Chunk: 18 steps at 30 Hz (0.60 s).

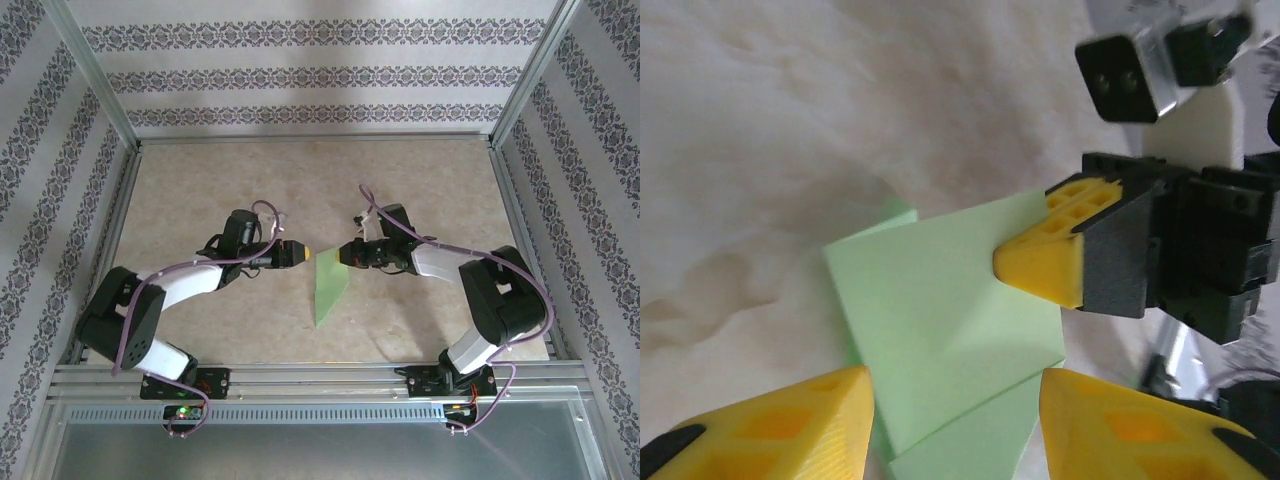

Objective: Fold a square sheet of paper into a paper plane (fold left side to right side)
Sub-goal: Fold the wing for the fifth time at the center of the table.

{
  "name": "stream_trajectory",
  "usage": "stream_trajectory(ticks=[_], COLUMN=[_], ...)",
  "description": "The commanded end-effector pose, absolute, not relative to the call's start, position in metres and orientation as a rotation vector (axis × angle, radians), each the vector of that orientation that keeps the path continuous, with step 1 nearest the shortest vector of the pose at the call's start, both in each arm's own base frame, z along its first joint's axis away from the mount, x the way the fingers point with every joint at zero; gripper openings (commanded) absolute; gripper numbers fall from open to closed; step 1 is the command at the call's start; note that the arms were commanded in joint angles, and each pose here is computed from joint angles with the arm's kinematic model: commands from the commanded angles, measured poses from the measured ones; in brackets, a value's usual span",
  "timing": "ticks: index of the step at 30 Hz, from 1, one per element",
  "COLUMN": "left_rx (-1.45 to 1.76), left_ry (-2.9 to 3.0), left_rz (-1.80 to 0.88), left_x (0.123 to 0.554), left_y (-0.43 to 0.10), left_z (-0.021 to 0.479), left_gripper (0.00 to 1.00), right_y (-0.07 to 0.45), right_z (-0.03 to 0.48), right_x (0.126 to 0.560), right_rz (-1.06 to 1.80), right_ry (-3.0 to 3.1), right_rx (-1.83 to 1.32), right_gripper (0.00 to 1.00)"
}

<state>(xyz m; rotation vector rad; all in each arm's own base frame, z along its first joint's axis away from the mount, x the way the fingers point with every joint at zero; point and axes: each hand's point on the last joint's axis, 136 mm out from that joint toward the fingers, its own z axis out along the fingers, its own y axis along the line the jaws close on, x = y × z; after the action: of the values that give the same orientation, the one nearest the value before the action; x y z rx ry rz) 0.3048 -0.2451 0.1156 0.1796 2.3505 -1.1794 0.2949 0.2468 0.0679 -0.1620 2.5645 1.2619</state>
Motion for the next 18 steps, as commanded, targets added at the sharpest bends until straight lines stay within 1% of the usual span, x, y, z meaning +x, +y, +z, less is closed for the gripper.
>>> stream_trajectory(ticks=[1,6,13,18], left_rx=[0.242,0.4,0.739,0.921], left_ry=[2.37,2.39,2.446,2.464], left_rz=[-0.87,-0.681,-0.401,-0.28], left_x=[0.305,0.275,0.226,0.21], left_y=[-0.224,-0.243,-0.292,-0.324], left_z=[0.127,0.138,0.112,0.087], left_gripper=[0.48,0.48,0.49,0.53], right_y=[0.242,0.227,0.221,0.214], right_z=[0.064,0.061,0.064,0.063], right_x=[0.309,0.312,0.312,0.319], right_rz=[1.179,1.141,1.129,1.135], right_ry=[2.593,2.662,2.725,2.725], right_rx=[-0.034,0.159,0.27,0.353], right_gripper=[0.0,0.0,0.0,0.0])
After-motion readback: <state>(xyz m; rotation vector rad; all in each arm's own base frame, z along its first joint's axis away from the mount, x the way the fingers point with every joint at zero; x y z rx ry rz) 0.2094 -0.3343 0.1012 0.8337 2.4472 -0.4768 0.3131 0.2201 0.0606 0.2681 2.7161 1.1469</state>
